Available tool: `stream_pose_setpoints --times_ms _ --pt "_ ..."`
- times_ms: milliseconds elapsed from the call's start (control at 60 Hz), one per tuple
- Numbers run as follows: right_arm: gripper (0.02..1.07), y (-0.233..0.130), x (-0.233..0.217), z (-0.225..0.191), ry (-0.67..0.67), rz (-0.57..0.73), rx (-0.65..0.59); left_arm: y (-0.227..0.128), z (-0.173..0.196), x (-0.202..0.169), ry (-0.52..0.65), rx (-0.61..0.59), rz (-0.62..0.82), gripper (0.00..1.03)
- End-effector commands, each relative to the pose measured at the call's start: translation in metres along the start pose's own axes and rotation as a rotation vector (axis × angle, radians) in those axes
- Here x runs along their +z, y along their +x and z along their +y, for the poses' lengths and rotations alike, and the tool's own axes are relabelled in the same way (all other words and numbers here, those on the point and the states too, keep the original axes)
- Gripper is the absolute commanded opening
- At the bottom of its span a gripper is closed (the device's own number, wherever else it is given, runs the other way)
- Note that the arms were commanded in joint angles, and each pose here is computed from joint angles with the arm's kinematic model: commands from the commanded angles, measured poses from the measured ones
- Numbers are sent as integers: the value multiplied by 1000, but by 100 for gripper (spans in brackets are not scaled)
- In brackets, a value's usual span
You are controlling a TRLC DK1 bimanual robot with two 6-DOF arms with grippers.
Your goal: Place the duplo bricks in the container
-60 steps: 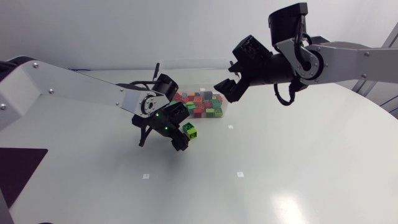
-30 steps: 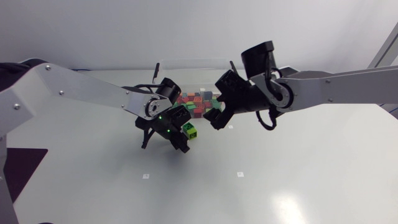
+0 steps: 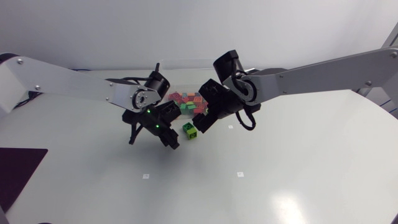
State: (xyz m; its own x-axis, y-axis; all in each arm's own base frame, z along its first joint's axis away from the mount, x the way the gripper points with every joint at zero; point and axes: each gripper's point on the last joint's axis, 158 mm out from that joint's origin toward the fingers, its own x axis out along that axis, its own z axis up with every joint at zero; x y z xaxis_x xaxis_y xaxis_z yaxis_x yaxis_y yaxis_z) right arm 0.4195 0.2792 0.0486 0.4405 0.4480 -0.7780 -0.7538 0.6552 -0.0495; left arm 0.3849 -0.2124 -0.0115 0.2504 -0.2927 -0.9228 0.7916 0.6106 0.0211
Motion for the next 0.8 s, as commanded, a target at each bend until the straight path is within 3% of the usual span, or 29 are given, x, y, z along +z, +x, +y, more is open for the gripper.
stream_pose_setpoints --times_ms 0,783 --pt "100 14 -6 6 35 41 14 -22 9 -1 9 31 -25 28" --pt "96 61 -26 27 61 199 55 -143 91 8 -136 212 -277 28"
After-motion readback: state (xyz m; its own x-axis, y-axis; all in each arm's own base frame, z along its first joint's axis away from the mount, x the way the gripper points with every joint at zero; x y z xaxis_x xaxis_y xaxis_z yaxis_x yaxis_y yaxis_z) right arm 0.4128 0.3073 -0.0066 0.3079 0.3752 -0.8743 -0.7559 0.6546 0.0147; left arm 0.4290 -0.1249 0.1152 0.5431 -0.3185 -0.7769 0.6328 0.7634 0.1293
